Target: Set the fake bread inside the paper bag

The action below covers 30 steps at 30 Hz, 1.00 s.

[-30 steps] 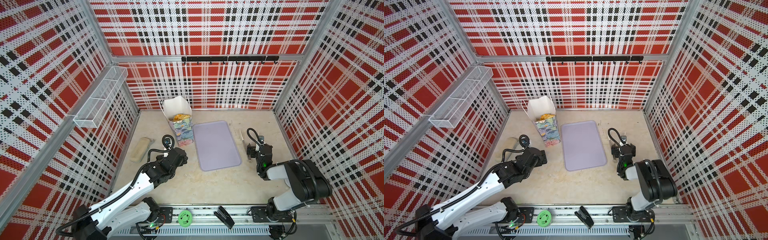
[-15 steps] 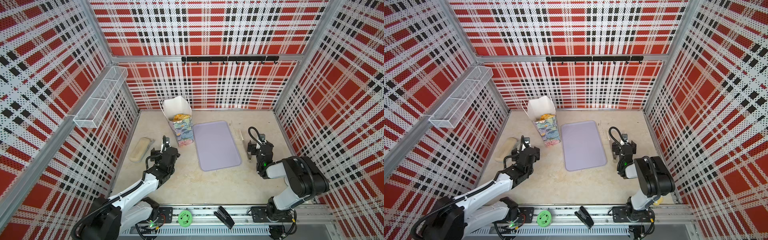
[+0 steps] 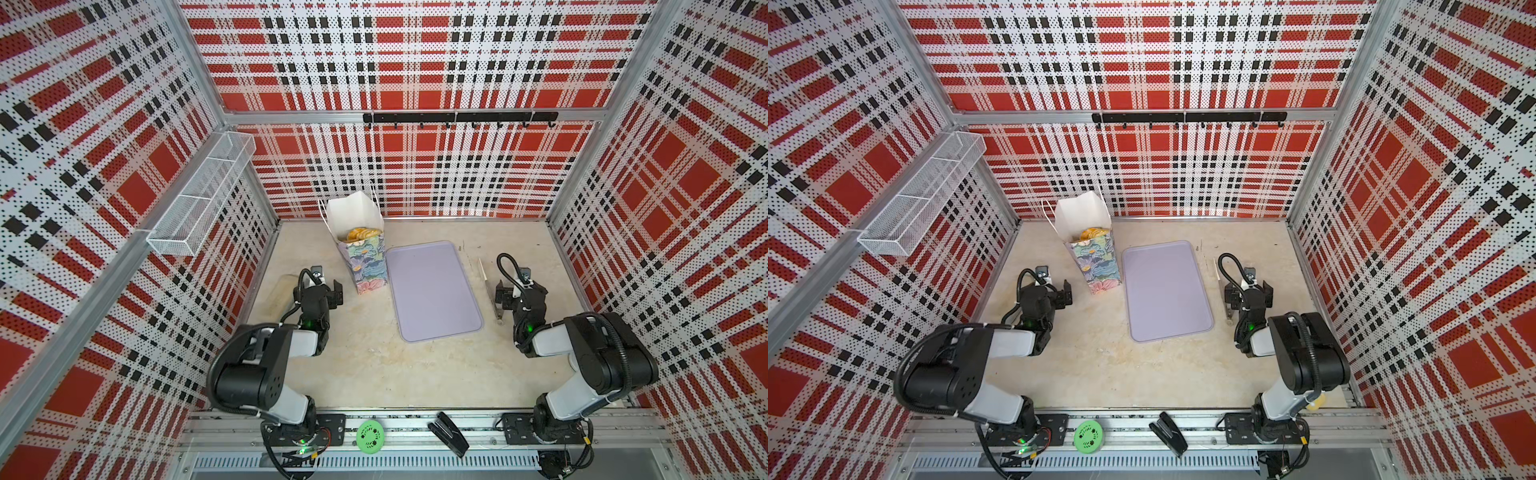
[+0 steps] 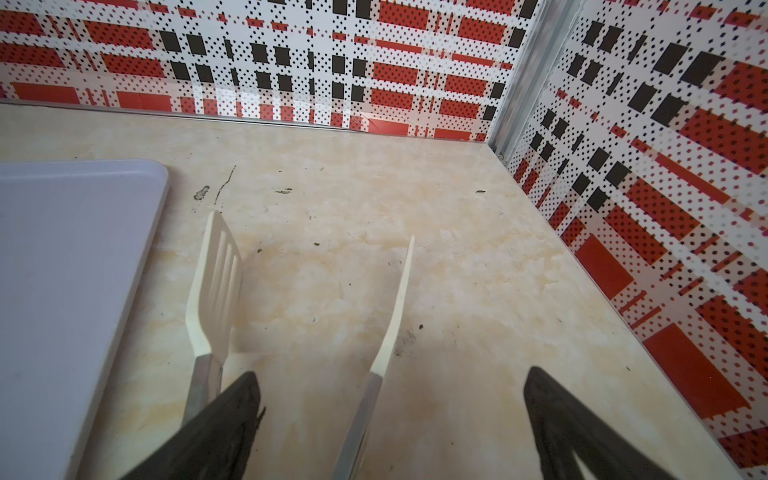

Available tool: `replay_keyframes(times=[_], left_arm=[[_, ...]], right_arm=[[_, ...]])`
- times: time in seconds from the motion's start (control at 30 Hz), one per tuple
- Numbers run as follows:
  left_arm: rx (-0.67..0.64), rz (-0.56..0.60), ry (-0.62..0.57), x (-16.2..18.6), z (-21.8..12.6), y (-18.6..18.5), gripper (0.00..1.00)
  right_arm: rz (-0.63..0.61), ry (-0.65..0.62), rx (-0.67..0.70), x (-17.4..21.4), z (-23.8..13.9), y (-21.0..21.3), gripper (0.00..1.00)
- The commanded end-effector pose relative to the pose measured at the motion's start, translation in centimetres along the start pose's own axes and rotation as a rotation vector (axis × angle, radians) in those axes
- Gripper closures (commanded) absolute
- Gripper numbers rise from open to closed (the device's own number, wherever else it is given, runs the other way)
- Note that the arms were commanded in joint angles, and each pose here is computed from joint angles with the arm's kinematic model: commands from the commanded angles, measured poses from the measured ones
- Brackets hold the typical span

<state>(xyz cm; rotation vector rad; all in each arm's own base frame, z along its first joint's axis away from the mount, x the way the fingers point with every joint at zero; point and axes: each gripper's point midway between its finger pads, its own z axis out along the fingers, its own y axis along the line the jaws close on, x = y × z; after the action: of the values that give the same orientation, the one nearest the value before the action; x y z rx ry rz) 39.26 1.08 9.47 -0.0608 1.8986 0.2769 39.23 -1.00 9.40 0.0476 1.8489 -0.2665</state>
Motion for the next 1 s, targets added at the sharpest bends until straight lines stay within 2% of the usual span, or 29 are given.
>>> replay_keyframes(times=[0.0,0.07,0.13,0.97], left_arm=[[-0.010,-0.064,-0.118,-2.3,-1.1,0.5,0.01],[-0.006,-0.070,-0.146,-2.8,-0.5,0.4,0.01],[-0.013,-0.058,-0.117,-2.8,0.1,0.3,0.01],[-0.013,-0.061,-0.122,-2.8,0.0,0.3,0.01]], right_arm=[[0.030,-0.064,-0.004,-2.2,0.3,-0.1,0.00],[0.043,-0.049,-0.012,-2.1,0.6,-0.3,0.00],[0.063,-0.036,-0.027,-2.0,0.9,-0.6,0.00],[0.066,-0.036,-0.029,-2.0,0.8,-0.6,0.00]])
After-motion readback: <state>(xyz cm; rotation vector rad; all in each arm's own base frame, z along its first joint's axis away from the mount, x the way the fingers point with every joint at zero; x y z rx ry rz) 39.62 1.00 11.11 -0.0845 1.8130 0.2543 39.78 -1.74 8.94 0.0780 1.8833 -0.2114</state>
